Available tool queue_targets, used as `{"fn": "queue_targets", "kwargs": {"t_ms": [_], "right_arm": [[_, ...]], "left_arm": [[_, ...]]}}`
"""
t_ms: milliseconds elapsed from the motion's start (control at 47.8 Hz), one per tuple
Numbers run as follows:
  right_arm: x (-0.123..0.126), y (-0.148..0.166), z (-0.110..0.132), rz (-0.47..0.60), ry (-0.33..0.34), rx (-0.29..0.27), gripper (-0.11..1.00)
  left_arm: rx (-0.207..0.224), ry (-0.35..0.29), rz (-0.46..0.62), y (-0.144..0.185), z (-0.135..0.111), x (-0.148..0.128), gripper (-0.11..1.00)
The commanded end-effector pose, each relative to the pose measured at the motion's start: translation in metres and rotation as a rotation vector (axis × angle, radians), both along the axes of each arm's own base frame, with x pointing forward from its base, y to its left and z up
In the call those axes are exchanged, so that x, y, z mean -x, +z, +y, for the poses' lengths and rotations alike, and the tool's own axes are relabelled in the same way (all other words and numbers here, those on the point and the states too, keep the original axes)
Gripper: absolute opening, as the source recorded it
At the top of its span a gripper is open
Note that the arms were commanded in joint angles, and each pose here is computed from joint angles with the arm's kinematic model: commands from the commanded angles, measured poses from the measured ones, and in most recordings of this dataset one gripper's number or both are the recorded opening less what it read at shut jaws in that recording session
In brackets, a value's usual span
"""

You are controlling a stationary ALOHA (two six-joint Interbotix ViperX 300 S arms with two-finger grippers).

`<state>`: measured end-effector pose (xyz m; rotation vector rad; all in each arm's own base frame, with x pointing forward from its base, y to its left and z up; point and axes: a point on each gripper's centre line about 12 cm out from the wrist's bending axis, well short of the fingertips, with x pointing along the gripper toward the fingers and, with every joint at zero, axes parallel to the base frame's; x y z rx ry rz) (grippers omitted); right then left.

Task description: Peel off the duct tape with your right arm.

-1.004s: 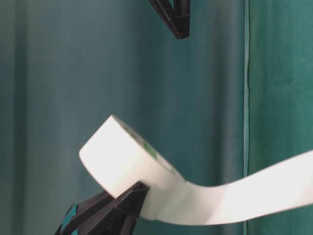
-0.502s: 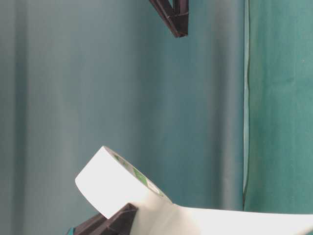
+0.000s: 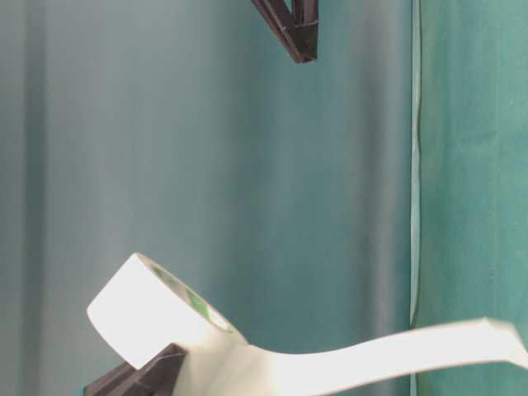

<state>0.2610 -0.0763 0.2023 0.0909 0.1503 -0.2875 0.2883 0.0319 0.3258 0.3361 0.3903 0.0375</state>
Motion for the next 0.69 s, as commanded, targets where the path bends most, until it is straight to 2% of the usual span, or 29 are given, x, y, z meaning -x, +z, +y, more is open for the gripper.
{"fn": "queue_targets", "kwargs": {"t_ms": [0,167,398,670], "right_arm": [[-0.002,0.007,0.0,-0.026,-0.001,0.004,0.12],[-0.001,0.007,0.0,-0.025,0.001,0.003,0.12],[-0.002,0.008,0.0,-0.029,-0.001,0.003,0.12],[-0.002,0.007,0.0,-0.027,0.001,0.002,0.12]], "left_arm": [[-0.025,-0.002,-0.077,0.03,0.0,0.004,0.19],[-0.035,-0.007,-0.09,0.035,0.0,0.006,0.19],[-0.026,-0.008,-0.05,0.02,0.0,-0.002,0.19],[-0.015,-0.082,-0.042,-0.005,-0.022,-0.034,0.19]]}}
